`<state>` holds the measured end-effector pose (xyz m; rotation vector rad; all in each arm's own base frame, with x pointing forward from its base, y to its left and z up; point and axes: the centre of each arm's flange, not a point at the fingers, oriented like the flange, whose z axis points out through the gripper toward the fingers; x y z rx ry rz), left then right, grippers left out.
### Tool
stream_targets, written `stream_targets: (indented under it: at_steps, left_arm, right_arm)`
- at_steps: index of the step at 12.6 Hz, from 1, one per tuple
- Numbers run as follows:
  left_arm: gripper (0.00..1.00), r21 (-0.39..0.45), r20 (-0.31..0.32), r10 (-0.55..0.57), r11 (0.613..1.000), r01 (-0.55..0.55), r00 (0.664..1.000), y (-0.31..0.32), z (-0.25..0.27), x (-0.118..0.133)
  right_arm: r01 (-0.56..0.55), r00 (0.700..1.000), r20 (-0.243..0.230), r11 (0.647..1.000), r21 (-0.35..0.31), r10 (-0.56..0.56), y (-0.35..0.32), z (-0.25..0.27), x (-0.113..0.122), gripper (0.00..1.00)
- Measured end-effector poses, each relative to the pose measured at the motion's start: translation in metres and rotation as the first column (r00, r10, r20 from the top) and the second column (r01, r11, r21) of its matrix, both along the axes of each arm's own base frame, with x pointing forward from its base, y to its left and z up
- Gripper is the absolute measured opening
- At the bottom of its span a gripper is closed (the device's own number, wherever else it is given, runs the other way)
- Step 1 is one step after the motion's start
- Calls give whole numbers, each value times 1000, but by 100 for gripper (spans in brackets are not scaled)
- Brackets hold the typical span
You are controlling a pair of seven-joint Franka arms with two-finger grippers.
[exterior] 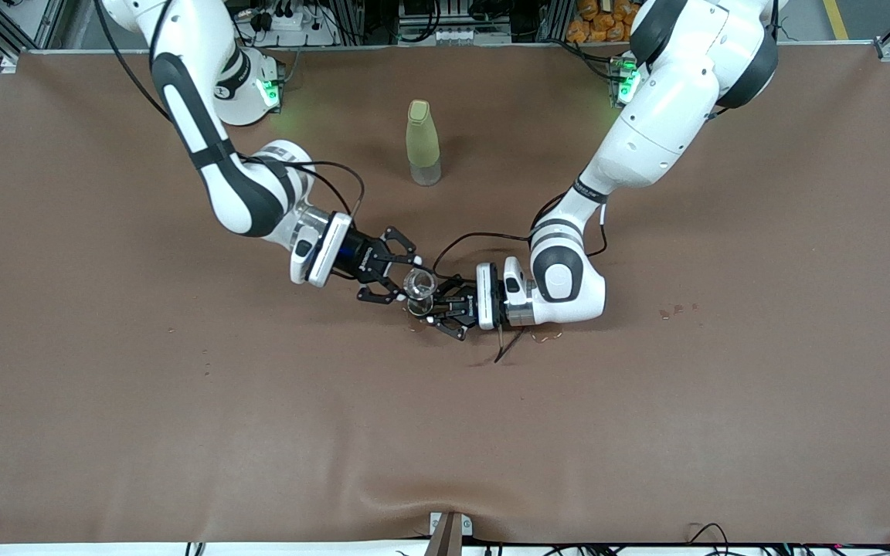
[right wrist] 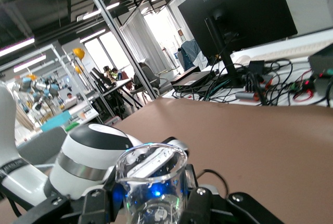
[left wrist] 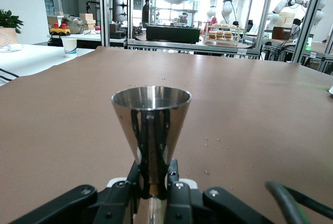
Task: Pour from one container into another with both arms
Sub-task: 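Raise the glass cup with the right gripper above the jigger rim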
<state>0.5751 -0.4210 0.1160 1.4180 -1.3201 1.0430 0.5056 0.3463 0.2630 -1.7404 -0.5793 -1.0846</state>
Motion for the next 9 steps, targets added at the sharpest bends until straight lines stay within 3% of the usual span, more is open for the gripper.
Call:
stream_targets:
  at_steps: [1,4,7,9]
  left_arm:
    - [22,1,0,1,1000,-1,1000,0,0,0]
    - [22,2,0,2,1000,-2,1000,0,-1,0]
    - [22,5,-3,3,1000,-3,1000,1,-3,0]
    - [22,6,-5,3,1000,-3,1000,1,-5,-1]
  right_arm:
    - [16,997,-75,999,36,-14,12,-2,-9,50]
    - [52,984,-170,998,26,-47,13,-9,-15,50]
    - [84,957,-284,994,67,-62,12,-11,-15,50]
    - [98,941,-333,991,86,-65,12,-11,-15,50]
